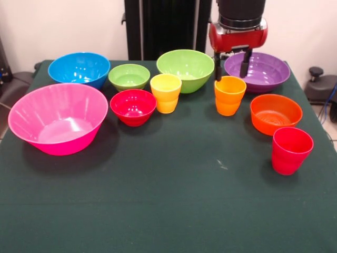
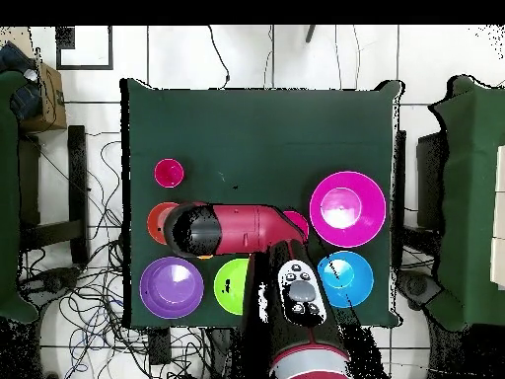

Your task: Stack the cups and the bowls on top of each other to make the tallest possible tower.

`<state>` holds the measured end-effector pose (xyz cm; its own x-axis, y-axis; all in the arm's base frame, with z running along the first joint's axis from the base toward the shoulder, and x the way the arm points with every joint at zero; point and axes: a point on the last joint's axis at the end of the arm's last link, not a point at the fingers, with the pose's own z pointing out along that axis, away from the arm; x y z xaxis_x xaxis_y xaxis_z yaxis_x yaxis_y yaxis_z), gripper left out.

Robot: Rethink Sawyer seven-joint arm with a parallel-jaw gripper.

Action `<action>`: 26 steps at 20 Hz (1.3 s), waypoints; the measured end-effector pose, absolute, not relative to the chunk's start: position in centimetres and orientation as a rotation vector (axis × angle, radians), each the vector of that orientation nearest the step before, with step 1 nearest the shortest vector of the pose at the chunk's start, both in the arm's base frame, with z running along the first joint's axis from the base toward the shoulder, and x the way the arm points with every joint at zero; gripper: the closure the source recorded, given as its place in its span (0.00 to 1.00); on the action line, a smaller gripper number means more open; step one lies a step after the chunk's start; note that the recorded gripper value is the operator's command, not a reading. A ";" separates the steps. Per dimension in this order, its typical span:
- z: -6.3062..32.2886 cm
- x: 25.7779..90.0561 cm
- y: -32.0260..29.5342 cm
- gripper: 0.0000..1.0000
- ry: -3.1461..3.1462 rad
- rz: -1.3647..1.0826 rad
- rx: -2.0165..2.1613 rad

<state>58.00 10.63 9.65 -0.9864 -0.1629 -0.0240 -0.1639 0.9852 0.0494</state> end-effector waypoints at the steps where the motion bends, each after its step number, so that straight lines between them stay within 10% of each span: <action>1: 9.6 58.0 10.5 0.00 3.110 0.079 -0.258; 26: 9.8 58.2 10.1 0.00 3.096 0.075 -0.290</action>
<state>58.16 10.09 9.81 -0.9822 -0.1846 -0.0354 -0.1861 0.9815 0.0454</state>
